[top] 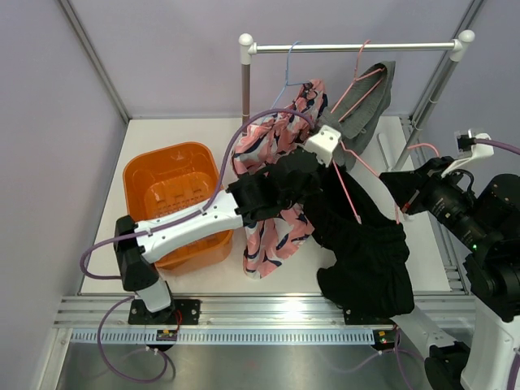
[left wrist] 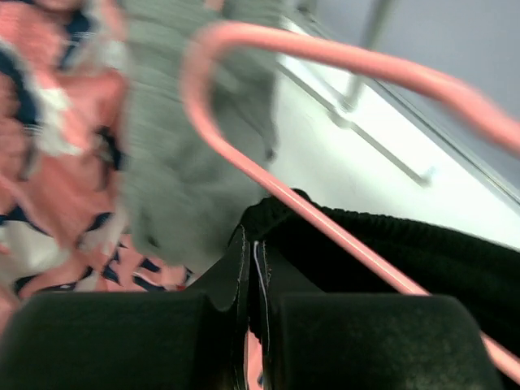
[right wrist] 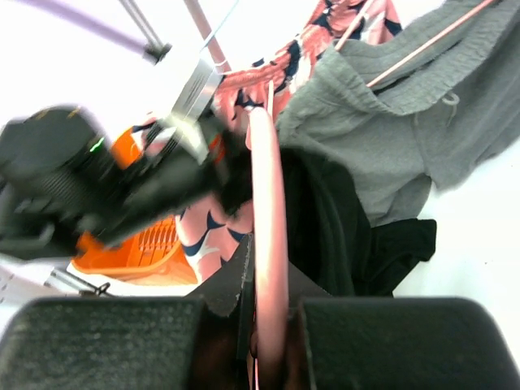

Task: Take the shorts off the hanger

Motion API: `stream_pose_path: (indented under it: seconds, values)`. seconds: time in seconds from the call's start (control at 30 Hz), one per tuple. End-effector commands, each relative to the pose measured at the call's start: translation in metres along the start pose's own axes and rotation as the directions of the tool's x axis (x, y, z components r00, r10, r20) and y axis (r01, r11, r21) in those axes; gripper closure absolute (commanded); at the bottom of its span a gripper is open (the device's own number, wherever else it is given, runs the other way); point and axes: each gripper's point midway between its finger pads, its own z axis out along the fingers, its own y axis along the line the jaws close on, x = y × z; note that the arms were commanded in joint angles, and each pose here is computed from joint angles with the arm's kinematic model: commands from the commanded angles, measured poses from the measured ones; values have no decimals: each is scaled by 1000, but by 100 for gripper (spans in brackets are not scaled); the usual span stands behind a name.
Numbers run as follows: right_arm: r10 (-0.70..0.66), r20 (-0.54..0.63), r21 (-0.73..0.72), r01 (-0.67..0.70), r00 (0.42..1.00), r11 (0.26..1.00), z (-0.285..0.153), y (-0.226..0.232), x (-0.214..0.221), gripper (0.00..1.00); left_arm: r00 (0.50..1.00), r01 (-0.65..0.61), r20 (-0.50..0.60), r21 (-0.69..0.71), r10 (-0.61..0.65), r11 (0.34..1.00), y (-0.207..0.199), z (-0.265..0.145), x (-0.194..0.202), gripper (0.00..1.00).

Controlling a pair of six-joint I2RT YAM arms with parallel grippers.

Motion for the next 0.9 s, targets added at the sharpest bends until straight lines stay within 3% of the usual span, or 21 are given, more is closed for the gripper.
stream_pose_path:
  seconds: [0.0,0.07,0.2,0.27,0.4,0.5,0.63,0.73,0.77,0.87]
  values:
    - [26,81,33,-29,996,999,13,-8,-16,100,990,-57,138,288,17,956,-60,-58,-48,100]
    - [37,100,69,-44,994,997,23,-17,-20,100,986,-137,143,361,91,922,-79,-80,-43,100]
    - [38,168,100,-56,985,993,38,-26,-40,100,955,-295,185,547,231,783,-135,-138,-18,100]
    - [41,191,117,-64,981,991,44,-30,-48,100,941,-339,211,615,265,712,-151,-169,-10,100]
    - [27,269,151,-70,963,986,51,-37,-72,100,928,-369,235,677,287,637,-159,-205,-5,100]
    - [24,316,161,-79,948,984,51,-37,-86,100,928,-373,246,614,280,695,-142,-209,-21,100]
    - [3,361,184,-75,933,980,39,-36,-103,100,916,-365,329,445,230,818,-97,-219,-88,100]
    - [-5,377,207,-79,926,975,31,-36,-112,100,873,-359,427,233,236,904,-51,-230,-158,100]
    - [-6,380,204,-78,925,976,30,-34,-114,100,841,-307,504,147,196,940,-19,-253,-209,100]
    - [-9,374,202,-72,927,977,26,-33,-113,100,738,-195,663,33,124,980,34,-299,-284,100]
